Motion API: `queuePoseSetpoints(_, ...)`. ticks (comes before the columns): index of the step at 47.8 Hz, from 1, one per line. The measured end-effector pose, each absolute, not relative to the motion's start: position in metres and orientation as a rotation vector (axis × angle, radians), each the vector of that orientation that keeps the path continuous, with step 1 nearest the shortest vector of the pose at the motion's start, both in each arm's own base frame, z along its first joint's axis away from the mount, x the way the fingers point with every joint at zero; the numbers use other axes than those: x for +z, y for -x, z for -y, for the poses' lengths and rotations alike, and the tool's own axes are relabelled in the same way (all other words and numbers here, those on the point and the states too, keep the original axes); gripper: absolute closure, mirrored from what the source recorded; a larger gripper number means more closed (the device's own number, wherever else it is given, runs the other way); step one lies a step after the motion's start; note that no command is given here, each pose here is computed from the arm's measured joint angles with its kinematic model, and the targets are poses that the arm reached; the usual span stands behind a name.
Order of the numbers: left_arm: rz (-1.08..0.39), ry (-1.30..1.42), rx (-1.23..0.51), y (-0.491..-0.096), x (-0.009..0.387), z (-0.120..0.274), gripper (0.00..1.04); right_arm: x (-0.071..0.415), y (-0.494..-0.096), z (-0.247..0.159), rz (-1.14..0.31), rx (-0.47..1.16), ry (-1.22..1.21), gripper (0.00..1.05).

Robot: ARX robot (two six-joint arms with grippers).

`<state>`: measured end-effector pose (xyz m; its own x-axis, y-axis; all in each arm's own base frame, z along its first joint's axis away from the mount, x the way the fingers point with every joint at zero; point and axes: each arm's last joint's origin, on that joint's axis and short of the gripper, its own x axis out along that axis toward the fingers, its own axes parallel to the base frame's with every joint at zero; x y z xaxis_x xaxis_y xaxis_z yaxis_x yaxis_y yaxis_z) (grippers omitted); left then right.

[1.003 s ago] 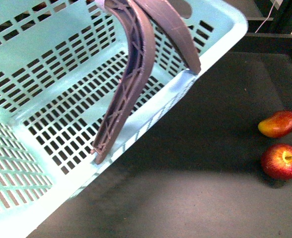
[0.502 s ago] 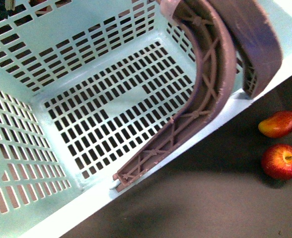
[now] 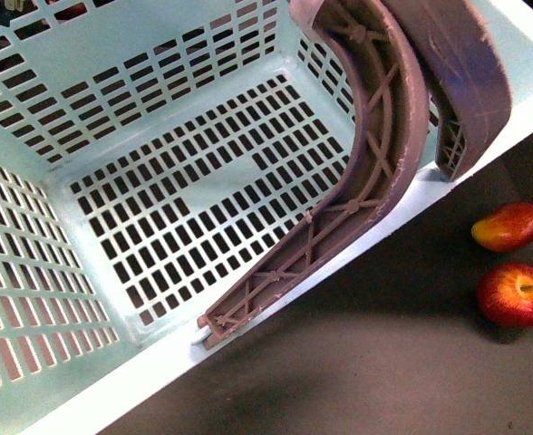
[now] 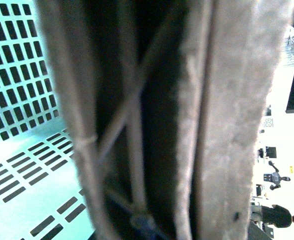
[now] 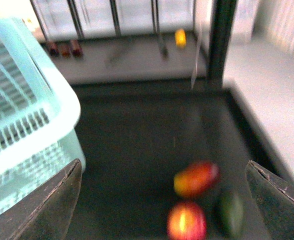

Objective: Pick apple with right arm and hold basket with left

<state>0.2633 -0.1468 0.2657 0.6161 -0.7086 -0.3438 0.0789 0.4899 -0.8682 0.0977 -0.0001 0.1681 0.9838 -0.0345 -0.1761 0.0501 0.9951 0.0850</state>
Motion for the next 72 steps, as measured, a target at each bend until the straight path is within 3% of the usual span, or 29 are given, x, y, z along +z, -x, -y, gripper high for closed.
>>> queuePoseSetpoints(6,-0.774,0.944,-0.546,-0.263,0.266,0.147,0.89,0.162,-0.103,0.002,-0.500,-0.125,-0.221,0.09)
queuePoseSetpoints(9,-0.776,0.943,-0.554,-0.263,0.266,0.147,0.89,0.154,-0.110,0.003,-0.574,-0.145,-0.272,0.09)
queuePoseSetpoints(18,-0.772,0.942,-0.550,-0.263,0.266,0.147,0.89,0.143,-0.132,0.013,-0.601,-0.190,-0.302,0.09)
queuePoseSetpoints(32,-0.772,0.943,-0.550,-0.263,0.266,0.147,0.89,0.105,-0.201,0.039,-0.641,-0.205,-0.205,0.09)
queuePoseSetpoints(40,-0.773,0.943,-0.551,-0.263,0.266,0.147,0.89,0.063,-0.243,0.049,-0.772,-0.161,-0.211,0.09)
queuePoseSetpoints(57,-0.772,0.943,-0.550,-0.263,0.266,0.147,0.89,0.009,-0.278,0.057,-0.959,-0.108,-0.116,0.09)
queuePoseSetpoints(72,-0.772,0.943,-0.550,-0.263,0.266,0.147,0.89,-0.014,-0.310,0.053,-1.004,-0.050,0.024,0.09)
